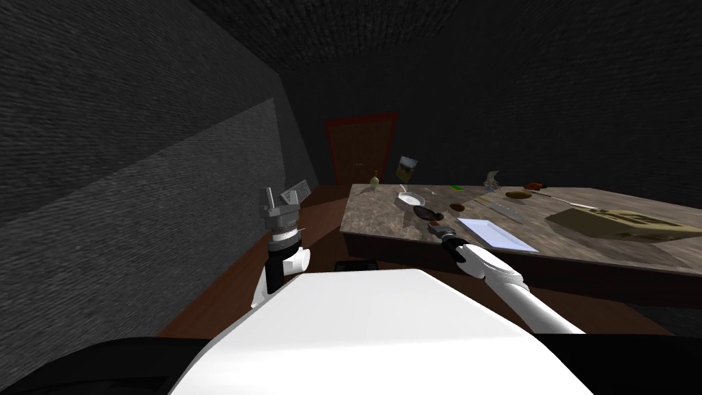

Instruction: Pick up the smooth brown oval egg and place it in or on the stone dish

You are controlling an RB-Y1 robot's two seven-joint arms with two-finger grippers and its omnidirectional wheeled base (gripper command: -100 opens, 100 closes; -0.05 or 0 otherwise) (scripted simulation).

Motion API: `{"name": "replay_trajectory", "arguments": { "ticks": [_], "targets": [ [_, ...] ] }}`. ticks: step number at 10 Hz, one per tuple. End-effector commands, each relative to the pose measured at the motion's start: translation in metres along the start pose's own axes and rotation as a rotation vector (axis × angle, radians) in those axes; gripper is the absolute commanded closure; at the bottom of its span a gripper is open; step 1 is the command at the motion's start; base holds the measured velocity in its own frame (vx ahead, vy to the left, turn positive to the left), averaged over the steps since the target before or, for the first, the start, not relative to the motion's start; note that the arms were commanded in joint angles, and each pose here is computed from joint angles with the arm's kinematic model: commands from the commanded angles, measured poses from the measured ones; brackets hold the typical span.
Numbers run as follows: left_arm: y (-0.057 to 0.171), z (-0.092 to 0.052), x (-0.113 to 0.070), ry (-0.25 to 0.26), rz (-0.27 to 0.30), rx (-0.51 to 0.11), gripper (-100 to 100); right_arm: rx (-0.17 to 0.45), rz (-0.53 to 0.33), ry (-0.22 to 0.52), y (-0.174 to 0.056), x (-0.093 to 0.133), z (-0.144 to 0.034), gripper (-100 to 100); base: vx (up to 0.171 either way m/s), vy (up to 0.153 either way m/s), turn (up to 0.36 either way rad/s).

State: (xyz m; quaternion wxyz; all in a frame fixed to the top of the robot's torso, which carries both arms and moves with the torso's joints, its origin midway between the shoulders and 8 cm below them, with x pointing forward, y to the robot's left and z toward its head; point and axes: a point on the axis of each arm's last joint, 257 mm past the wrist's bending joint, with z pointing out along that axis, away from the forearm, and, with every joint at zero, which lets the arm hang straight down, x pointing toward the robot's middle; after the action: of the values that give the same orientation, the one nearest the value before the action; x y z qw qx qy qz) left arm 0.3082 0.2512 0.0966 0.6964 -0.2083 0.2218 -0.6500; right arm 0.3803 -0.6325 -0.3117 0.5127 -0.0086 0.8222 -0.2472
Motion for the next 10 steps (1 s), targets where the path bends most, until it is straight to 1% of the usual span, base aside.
{"name": "replay_trajectory", "arguments": {
  "ticks": [1, 2, 6, 7, 8, 9, 10],
  "targets": [
    [0.0, 0.0, 0.0, 0.0, 0.0, 0.0, 0, 0.009, 0.003, 0.005, 0.004, -0.001, -0.004, 100, -0.042, -0.041, 0.045],
    [0.0, 0.0, 0.0, 0.0, 0.0, 0.0, 0, 0.013, 0.003, 0.007, 0.003, -0.001, -0.004, 100, -0.031, -0.022, 0.018],
    [0.0, 0.0, 0.0, 0.0, 0.0, 0.0, 0, 0.023, 0.015, 0.033, 0.016, 0.001, -0.014, 100, -0.041, -0.034, 0.052],
    [0.0, 0.0, 0.0, 0.0, 0.0, 0.0, 0, 0.02, 0.014, 0.026, 0.014, 0.0, -0.012, 100, -0.021, -0.014, 0.012],
    [0.0, 0.0, 0.0, 0.0, 0.0, 0.0, 0, 0.022, 0.013, 0.028, 0.014, 0.001, -0.013, 0, 0.0, 0.0, 0.0],
    [0.0, 0.0, 0.0, 0.0, 0.0, 0.0, 0, 0.016, 0.036, 0.03, 0.019, 0.003, -0.015, 100, -0.113, 0.018, -0.023],
    [0.0, 0.0, 0.0, 0.0, 0.0, 0.0, 0, 0.014, 0.046, 0.026, 0.021, 0.002, -0.015, 100, -0.221, 0.032, -0.01]
  ]
}}
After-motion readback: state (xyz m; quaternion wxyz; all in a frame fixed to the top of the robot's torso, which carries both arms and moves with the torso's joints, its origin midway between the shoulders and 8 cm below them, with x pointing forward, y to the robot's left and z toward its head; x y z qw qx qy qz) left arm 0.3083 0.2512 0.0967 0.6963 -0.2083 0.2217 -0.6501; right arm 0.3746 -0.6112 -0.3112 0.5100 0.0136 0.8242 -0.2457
